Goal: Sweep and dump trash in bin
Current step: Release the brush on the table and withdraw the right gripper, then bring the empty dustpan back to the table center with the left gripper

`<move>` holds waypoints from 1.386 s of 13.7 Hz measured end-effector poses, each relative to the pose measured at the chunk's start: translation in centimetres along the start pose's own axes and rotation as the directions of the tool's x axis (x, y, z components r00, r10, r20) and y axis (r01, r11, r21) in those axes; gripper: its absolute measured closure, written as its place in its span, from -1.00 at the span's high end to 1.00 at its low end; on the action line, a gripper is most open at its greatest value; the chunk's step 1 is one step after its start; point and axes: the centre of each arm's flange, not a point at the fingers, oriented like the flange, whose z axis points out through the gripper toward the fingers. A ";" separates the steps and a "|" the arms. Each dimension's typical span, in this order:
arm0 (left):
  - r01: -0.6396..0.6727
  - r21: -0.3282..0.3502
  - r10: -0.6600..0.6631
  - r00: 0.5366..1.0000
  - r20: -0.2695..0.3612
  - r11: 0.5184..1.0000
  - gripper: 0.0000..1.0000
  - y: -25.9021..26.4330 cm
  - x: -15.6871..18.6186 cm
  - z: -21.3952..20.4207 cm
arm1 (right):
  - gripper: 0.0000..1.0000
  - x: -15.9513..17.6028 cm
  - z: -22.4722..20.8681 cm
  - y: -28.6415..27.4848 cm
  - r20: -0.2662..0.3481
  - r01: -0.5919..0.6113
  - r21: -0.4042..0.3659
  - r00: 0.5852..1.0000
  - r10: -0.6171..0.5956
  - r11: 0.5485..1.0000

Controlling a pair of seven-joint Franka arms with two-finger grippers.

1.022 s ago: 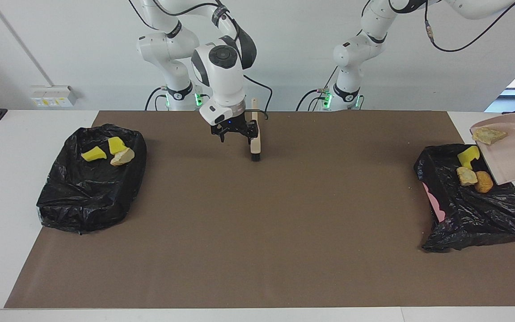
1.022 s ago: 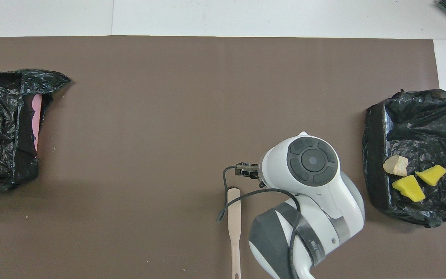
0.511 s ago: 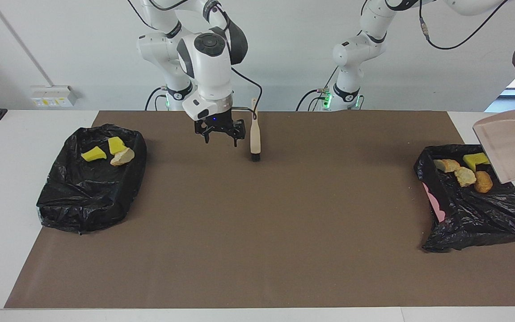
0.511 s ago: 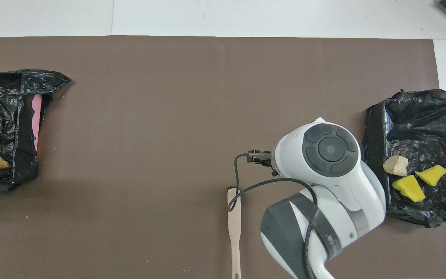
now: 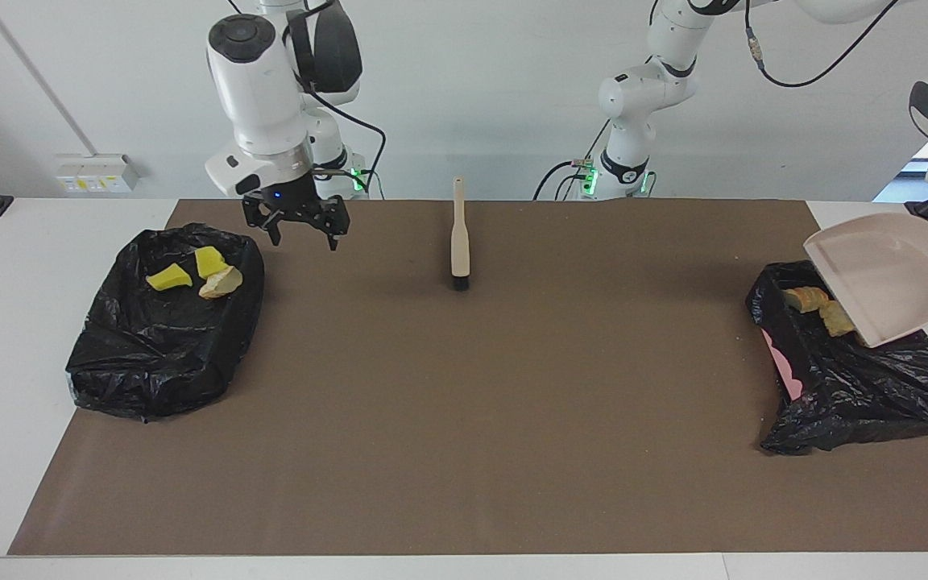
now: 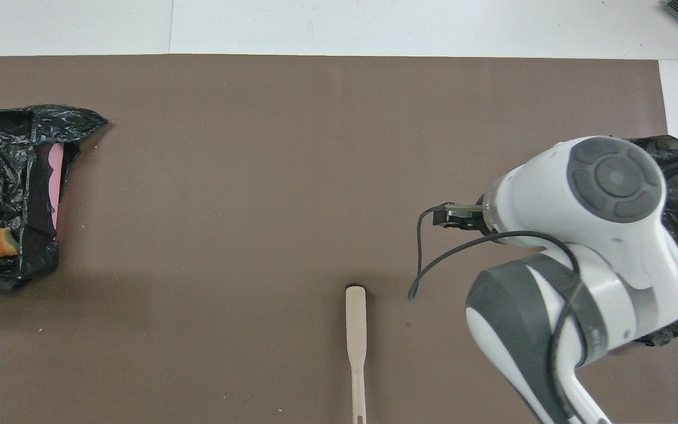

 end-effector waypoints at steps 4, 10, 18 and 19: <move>0.181 -0.065 -0.190 0.965 -0.180 0.981 -0.35 1.2 6.4 -0.6 | 1.00 0.8 -4.3 6.4 -0.050 -0.006 0.015 0.999 0.006 1.000; 0.472 -0.188 -0.505 0.835 -0.219 0.861 -0.35 3.4 22.2 -5.5 | 1.00 0.5 -9.6 12.5 -0.059 0.017 0.014 0.998 -0.016 1.000; 0.753 -0.445 -0.870 0.464 -0.164 0.485 -0.35 8.1 43.9 -13.9 | 1.00 0.7 -8.9 12.6 -0.043 0.020 0.013 0.999 -0.019 1.000; 0.763 -0.478 -0.896 0.417 -0.151 0.436 -0.35 8.8 45.9 -15.3 | 1.00 0.7 -8.9 12.6 -0.043 0.020 0.013 0.999 -0.019 1.000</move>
